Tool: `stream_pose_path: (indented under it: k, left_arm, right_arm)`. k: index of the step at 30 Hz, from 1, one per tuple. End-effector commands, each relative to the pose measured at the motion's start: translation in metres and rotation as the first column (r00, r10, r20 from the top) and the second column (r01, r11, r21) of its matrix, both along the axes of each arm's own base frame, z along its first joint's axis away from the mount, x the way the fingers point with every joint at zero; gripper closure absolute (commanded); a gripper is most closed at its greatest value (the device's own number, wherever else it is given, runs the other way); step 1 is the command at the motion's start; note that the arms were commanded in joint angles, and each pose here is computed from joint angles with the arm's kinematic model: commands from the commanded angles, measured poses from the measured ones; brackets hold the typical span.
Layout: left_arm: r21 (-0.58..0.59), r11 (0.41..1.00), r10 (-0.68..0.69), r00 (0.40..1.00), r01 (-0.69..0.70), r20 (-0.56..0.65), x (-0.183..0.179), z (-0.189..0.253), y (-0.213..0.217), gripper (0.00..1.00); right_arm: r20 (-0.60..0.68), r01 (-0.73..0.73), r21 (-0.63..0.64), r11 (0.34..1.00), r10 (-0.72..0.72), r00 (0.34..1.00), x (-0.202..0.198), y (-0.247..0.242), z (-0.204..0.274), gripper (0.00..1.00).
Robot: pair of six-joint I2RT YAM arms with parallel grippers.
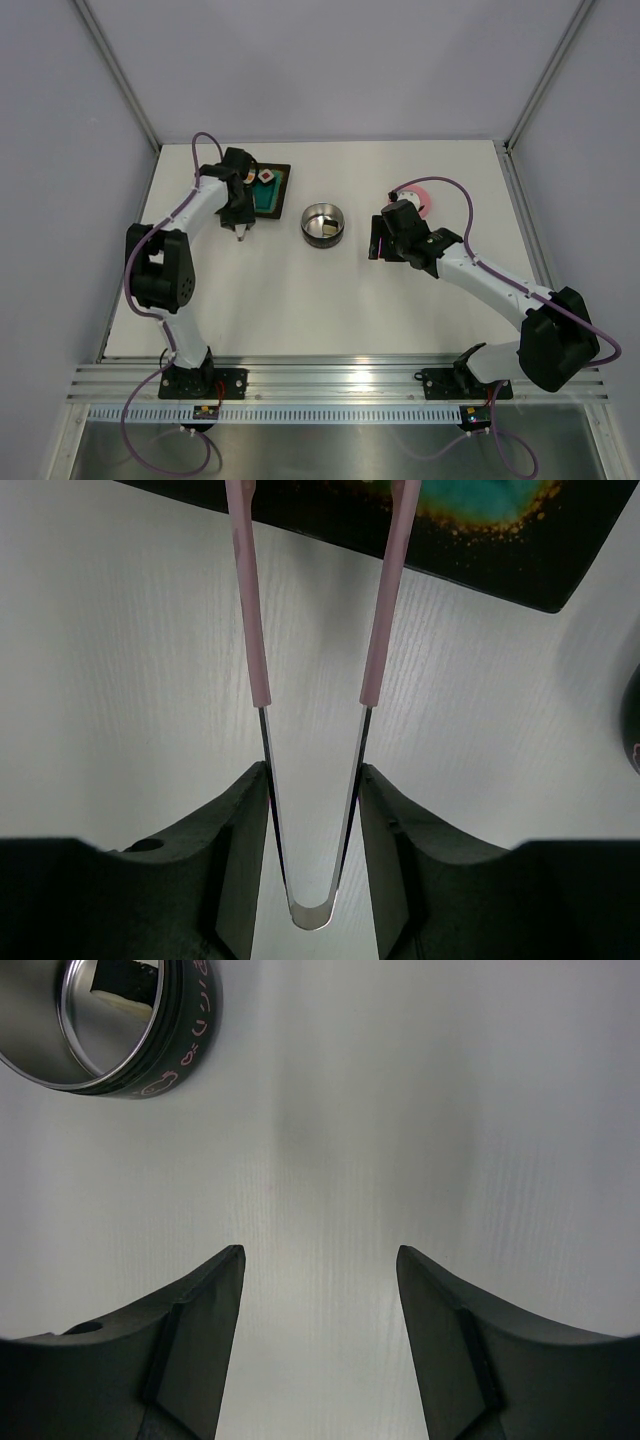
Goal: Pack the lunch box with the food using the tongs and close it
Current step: Pick up the fake food from the plate.
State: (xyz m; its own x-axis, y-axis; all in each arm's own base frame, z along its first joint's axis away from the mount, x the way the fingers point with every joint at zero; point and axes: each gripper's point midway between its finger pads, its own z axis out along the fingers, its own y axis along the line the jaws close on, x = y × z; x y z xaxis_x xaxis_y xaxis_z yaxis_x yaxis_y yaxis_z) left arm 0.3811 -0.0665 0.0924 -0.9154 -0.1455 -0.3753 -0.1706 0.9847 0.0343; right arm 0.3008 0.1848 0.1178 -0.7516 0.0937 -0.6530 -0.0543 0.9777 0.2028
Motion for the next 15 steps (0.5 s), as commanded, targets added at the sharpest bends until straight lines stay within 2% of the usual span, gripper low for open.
stream_pose_path:
  k: [1,11,15]
  left_arm:
    - [-0.034,0.999,0.016,0.998,-0.014,0.064,0.023,0.011,-0.004,0.58]
    - [-0.052,0.998,0.021,0.998,-0.018,0.060,0.035,0.005,-0.005,0.59]
    - [-0.059,0.998,0.015,0.998,-0.012,0.060,0.034,0.006,-0.007,0.70]
  right_arm:
    - [0.031,0.010,0.030,0.999,-0.011,0.999,0.004,0.002,0.009,0.30]
    - [0.029,0.008,0.033,0.999,-0.009,1.000,0.004,0.003,0.008,0.30]
    - [0.030,0.010,0.032,0.999,-0.011,0.999,0.005,0.003,0.008,0.30]
